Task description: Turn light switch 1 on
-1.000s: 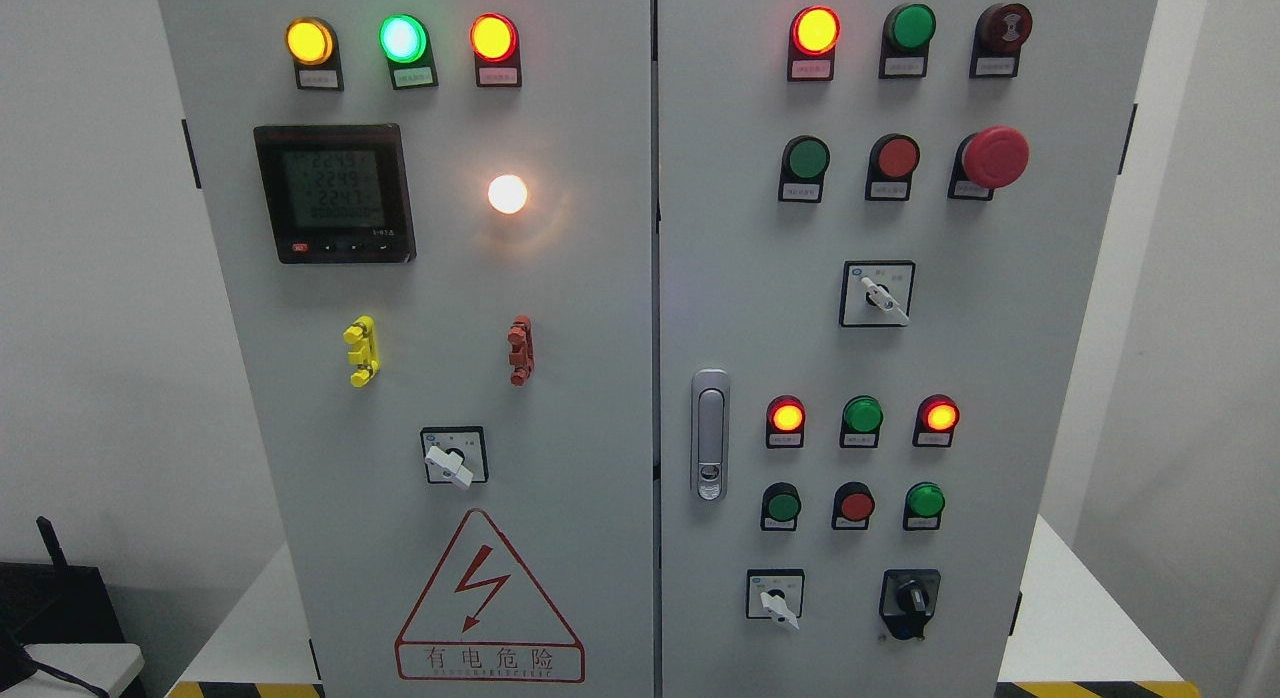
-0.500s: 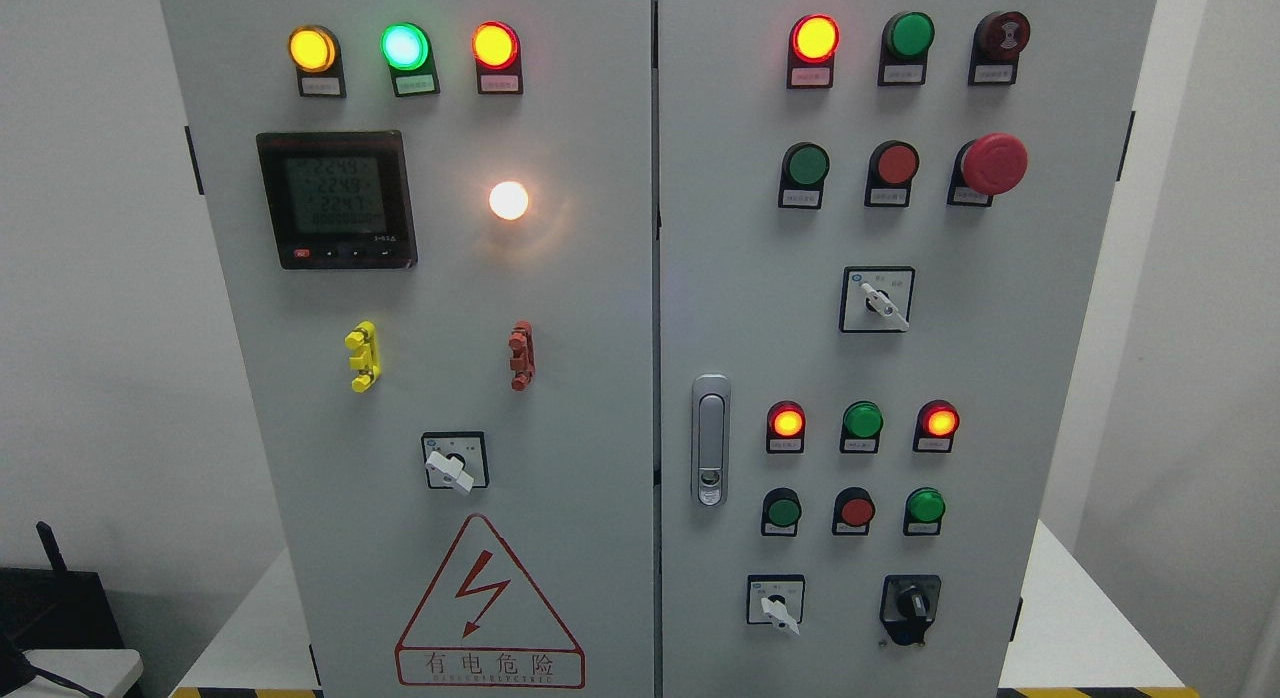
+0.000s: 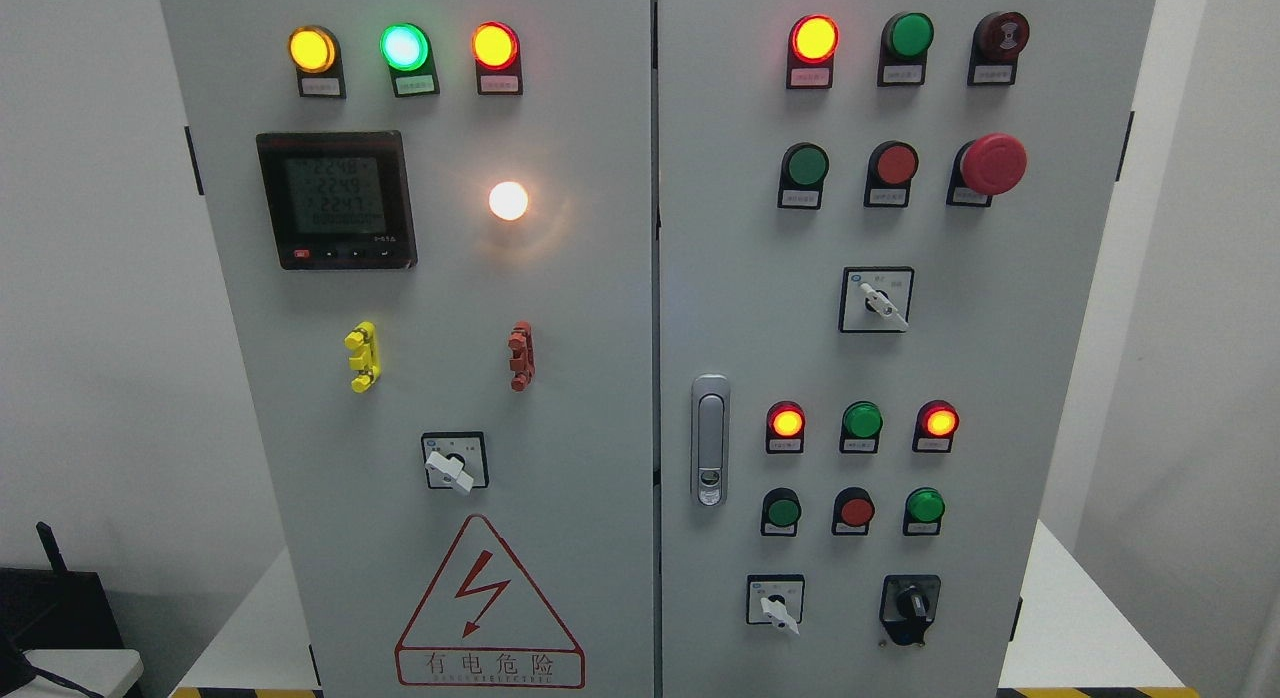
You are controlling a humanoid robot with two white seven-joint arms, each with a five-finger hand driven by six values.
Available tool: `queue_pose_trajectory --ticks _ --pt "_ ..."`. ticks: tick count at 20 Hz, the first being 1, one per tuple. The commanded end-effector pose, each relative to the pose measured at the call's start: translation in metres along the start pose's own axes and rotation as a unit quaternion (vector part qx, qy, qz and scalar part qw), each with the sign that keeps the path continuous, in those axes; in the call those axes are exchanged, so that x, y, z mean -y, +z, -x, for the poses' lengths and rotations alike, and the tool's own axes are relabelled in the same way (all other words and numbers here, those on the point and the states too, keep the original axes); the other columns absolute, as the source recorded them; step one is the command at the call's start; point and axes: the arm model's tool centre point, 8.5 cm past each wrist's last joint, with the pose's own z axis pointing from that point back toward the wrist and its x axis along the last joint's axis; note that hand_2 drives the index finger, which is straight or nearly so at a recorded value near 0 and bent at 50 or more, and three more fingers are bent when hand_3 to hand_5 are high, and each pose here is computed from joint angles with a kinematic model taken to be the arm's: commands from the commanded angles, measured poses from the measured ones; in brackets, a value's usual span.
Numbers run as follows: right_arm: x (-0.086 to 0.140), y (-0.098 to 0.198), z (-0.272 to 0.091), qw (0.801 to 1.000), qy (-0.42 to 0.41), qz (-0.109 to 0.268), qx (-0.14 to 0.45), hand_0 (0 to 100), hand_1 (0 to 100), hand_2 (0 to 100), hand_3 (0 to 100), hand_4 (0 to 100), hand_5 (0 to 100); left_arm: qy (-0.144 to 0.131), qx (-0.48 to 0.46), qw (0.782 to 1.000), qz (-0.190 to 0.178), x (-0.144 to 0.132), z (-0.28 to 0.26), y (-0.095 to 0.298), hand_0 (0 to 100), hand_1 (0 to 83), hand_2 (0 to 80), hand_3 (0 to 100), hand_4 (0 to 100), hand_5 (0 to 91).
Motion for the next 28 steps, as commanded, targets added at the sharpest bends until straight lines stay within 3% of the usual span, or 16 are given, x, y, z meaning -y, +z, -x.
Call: queue_pose_trajectory --ticks 1,5,28 --pt "0.0 0.0 0.0 1.0 -0.009 -0.001 0.0 12 39 0 0 0 0 -0.092 -0.179 0.976 0.086 0.066 0.09 0.013 41 7.8 0.0 0 0 0.0" --pt "0.0 0.0 0.0 1.0 -0.009 -0.001 0.0 12 39 0 0 0 0 -0.092 -0.183 0.974 0.092 0.082 0.083 0.009 41 6.3 0.0 0 0 0.0" --pt "0.0 0.0 0.0 1.0 -0.009 -0.001 0.0 12 39 0 0 0 0 -0.077 -0.181 0.976 0.089 0.081 0.082 0.008 42 3.4 0.0 0 0 0.0"
